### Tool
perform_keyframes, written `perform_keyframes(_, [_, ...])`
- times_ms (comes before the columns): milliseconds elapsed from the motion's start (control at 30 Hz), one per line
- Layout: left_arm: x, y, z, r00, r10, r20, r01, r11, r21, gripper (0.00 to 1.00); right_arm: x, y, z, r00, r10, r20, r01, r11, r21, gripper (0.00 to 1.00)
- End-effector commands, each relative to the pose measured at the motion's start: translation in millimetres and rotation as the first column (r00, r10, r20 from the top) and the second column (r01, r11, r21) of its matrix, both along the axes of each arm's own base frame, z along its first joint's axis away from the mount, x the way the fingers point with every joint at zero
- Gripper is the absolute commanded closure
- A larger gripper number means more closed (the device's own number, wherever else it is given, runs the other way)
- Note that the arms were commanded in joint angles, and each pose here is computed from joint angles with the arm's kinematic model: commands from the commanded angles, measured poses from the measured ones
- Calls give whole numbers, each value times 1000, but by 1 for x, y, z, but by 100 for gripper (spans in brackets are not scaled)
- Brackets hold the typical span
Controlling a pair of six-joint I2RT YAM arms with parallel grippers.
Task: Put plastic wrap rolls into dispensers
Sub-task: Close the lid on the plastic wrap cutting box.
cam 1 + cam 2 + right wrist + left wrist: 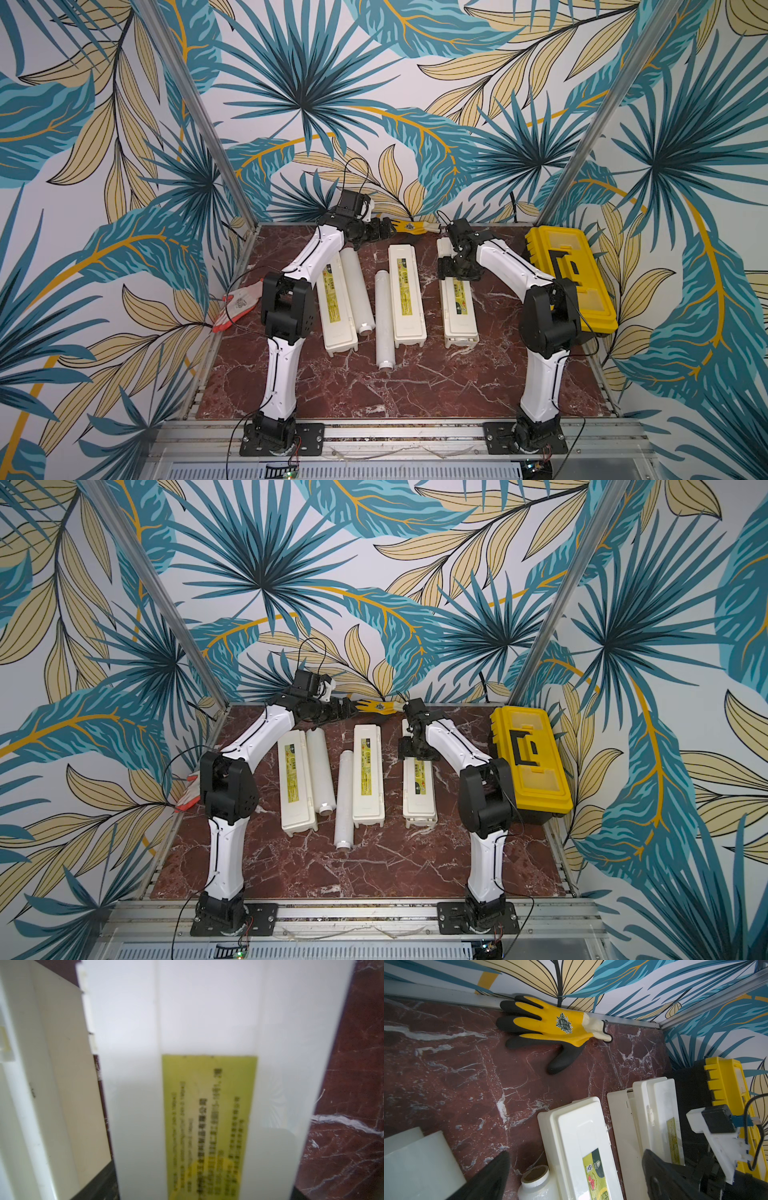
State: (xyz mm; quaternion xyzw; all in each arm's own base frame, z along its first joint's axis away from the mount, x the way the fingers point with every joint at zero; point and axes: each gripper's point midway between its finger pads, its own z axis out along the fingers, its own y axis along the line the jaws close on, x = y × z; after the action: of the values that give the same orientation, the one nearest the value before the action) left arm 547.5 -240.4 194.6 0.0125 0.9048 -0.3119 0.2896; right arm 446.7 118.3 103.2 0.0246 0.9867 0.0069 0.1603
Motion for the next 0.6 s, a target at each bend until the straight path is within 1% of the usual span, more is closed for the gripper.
perform_keyframes(0, [3,0,10,1000,6,26,-6,1000,-4,1,-2,-2,5,1000,11,18,-11,1000,16,22])
perform_keyframes(233, [3,-1,10,1000,5,24,-5,1000,-7,1,-9,-7,6,1000,22,7,-22,1000,6,22])
perform_keyframes(567, [4,-4,15,999,7,39,-7,1000,-3,0,-10,-7,-6,999,37,14,-38,999,20,22])
